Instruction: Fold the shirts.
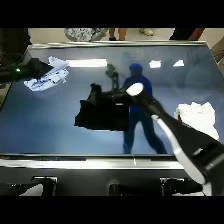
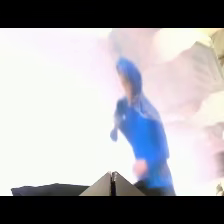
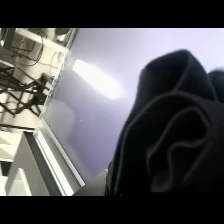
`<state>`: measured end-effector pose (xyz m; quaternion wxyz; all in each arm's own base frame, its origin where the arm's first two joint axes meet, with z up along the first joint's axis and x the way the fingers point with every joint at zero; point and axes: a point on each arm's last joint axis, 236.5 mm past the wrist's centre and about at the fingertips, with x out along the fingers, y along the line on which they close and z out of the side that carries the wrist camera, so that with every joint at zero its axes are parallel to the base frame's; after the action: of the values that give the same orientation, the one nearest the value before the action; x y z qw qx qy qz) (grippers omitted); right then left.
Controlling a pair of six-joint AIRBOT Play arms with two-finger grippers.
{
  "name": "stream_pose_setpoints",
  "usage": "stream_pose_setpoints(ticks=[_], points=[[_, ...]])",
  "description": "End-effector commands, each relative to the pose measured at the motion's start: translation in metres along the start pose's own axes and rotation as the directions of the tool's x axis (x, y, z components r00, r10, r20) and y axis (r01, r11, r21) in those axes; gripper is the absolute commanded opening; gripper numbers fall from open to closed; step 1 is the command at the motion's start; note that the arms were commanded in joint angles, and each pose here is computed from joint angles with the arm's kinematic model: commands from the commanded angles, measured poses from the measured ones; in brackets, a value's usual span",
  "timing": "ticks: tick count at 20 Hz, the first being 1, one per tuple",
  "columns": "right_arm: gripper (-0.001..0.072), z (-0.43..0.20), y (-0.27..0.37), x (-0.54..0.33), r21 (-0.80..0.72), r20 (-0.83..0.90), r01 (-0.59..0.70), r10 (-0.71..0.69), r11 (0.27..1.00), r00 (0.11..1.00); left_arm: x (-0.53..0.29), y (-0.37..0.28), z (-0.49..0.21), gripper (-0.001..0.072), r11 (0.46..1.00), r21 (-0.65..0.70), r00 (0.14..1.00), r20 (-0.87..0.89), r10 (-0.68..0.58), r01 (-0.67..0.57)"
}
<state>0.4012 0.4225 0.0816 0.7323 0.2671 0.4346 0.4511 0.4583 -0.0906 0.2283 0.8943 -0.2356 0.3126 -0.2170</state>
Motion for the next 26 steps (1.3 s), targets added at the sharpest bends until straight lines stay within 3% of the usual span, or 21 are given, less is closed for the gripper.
stream_pose_setpoints(ticks=[1,2,5,8,10,11,12,13,17,21,23,26], points=[[0.0435,-0.023,-0.020,0.055,0.114,0.029,0.017,-0.021,0.993,0.999,-0.018,-0.008,0.003,0.0026,1.000,0.030,1.000,0.016,0.004,-0.005],[0.0658,-0.018,-0.028,0.057,0.087,0.055,0.040,-0.045,0.995,0.997,-0.017,-0.008,0.001,0.0026,0.999,0.031,1.000,0.011,0.005,-0.005],[0.0665,-0.002,-0.036,0.029,-0.050,0.037,0.052,-0.050,0.997,0.998,-0.014,-0.004,-0.006,0.0026,0.999,0.034,1.000,-0.009,0.012,-0.012],[0.0664,-0.011,-0.073,-0.048,-0.154,-0.145,0.144,-0.167,0.977,0.975,-0.014,0.007,-0.008,0.0026,0.996,0.076,0.998,-0.019,0.058,-0.056],[0.0665,-0.033,-0.133,-0.128,-0.212,-0.310,0.341,-0.394,0.916,0.865,-0.015,0.015,-0.010,0.0026,0.991,0.096,0.995,-0.026,0.092,-0.089],[0.0665,-0.045,-0.170,-0.173,-0.216,-0.382,0.478,-0.524,0.852,0.761,-0.015,0.017,-0.011,0.0026,0.990,0.101,0.994,-0.028,0.101,-0.098],[0.0663,-0.058,-0.200,-0.208,-0.200,-0.439,0.585,-0.605,0.786,0.664,-0.015,0.017,-0.011,0.0027,0.990,0.101,0.995,-0.028,0.101,-0.098],[0.0663,-0.065,-0.214,-0.220,-0.181,-0.459,0.617,-0.620,0.766,0.636,-0.014,0.018,-0.012,0.0026,0.990,0.100,0.994,-0.030,0.101,-0.098],[0.0663,-0.078,-0.215,-0.158,0.011,-0.437,0.480,-0.428,0.877,0.791,-0.007,0.026,-0.025,0.0027,0.992,0.079,0.992,-0.062,0.107,-0.102],[0.0661,-0.078,-0.225,-0.112,0.117,-0.390,0.438,-0.365,0.891,0.846,-0.003,0.032,-0.036,0.0027,0.991,0.082,0.990,-0.089,0.110,-0.103],[0.0571,-0.079,-0.219,-0.101,0.185,-0.382,0.398,-0.307,0.899,0.872,-0.003,0.032,-0.036,0.0027,0.990,0.094,0.990,-0.086,0.111,-0.103],[0.0555,-0.082,-0.217,-0.097,0.218,-0.386,0.378,-0.276,0.900,0.880,-0.003,0.032,-0.034,0.0027,0.990,0.093,0.990,-0.081,0.112,-0.104]])
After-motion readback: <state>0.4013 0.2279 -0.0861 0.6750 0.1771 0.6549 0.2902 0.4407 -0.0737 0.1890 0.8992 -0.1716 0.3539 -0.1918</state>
